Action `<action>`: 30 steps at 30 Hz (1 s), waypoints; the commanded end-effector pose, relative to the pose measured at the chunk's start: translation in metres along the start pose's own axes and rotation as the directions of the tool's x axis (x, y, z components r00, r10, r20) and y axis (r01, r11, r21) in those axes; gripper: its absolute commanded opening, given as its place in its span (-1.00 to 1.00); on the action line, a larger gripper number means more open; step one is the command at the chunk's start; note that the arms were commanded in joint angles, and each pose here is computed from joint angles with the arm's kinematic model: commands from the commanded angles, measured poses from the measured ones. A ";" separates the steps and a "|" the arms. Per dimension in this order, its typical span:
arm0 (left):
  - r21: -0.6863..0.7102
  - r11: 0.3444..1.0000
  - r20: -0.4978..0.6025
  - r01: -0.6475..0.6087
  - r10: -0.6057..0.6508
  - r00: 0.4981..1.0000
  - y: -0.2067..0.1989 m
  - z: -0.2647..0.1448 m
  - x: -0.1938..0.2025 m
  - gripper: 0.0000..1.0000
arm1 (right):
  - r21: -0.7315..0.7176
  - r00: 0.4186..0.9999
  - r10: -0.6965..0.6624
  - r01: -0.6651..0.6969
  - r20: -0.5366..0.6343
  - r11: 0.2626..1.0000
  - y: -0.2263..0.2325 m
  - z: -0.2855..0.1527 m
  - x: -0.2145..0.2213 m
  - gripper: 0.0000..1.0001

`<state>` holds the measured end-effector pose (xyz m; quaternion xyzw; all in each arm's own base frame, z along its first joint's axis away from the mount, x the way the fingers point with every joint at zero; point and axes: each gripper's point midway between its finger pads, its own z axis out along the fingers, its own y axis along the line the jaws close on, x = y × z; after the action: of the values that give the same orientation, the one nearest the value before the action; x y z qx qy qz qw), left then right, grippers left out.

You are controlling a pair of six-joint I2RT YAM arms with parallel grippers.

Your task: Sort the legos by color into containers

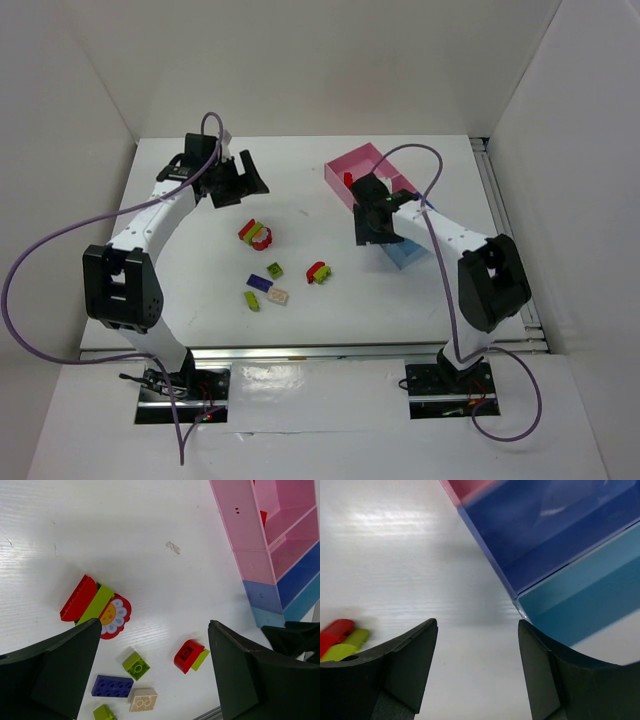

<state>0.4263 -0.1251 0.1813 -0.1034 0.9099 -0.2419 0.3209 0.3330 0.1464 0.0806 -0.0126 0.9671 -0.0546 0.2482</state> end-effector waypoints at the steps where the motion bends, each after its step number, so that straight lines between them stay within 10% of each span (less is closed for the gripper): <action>1: 0.027 1.000 0.012 -0.013 0.013 1.000 -0.010 0.002 -0.009 0.96 | -0.049 0.970 0.106 -0.098 0.221 0.994 0.003 -0.050 -0.067 0.45; 17: 0.012 0.999 0.023 -0.035 0.035 0.999 -0.005 -0.004 -0.011 0.96 | -0.230 0.921 0.227 -0.158 0.317 0.960 0.037 -0.002 -0.222 0.52; 30: -0.009 1.000 0.001 -0.017 0.017 1.000 0.003 0.004 -0.004 0.96 | -0.358 0.955 -0.268 0.296 0.127 0.886 0.088 -0.031 -0.013 0.60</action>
<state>0.4279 -0.1253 0.1751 -0.1034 0.9136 -0.2375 0.3136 0.3606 0.2279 0.1083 -0.1434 0.9433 0.0747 0.2901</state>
